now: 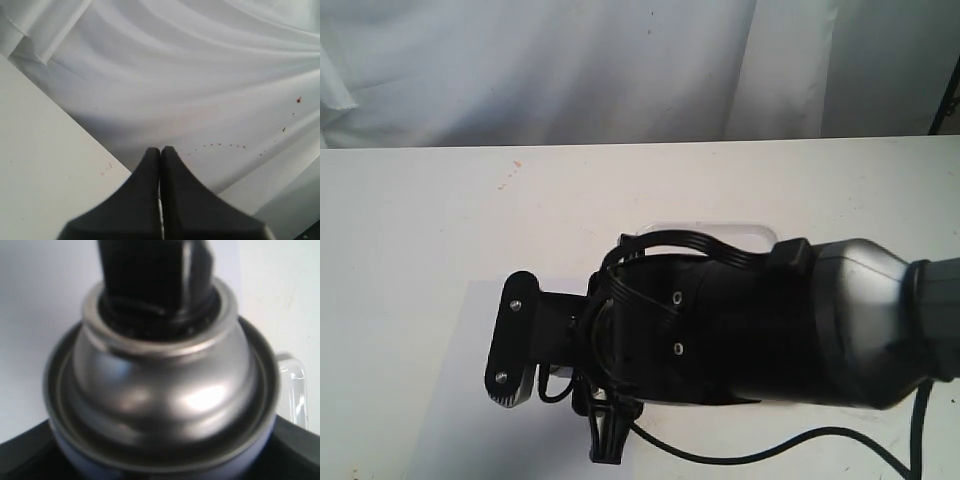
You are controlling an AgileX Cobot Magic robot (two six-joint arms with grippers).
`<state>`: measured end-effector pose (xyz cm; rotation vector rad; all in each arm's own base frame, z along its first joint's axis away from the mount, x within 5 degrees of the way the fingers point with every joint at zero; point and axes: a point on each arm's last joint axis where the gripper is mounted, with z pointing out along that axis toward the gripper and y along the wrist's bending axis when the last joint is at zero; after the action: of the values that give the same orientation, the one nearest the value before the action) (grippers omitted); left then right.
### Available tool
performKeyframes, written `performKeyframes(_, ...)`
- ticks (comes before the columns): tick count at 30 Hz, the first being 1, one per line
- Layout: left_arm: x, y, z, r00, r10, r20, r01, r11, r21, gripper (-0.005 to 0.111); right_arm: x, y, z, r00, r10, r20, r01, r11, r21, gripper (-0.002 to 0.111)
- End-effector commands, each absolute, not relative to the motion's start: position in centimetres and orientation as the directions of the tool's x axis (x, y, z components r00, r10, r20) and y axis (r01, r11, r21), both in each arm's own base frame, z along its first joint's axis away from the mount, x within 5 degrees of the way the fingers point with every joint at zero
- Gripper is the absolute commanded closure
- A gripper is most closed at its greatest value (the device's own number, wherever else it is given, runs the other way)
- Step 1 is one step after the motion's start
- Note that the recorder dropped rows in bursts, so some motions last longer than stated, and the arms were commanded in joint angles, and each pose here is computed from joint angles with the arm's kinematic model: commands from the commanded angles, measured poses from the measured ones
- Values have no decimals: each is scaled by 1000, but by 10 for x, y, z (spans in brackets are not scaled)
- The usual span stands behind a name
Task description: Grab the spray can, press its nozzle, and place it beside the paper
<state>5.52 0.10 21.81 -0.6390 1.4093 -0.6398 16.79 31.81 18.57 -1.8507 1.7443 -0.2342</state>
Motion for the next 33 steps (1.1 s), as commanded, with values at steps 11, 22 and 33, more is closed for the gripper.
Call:
performKeyframes(11,118,-1,289,-260,-678,-688,-211,735,-645,107,170,321,196,140,-950,-281,-840,36,-541,108)
performKeyframes(22,221,-23,287,-753,-459,-472,-178,833,-524,107,171,319,196,119,-958,-260,-840,42,-540,108)
performKeyframes(33,244,-27,277,-799,-434,-416,-161,821,-548,107,170,319,196,117,-956,-268,-842,48,-537,108)
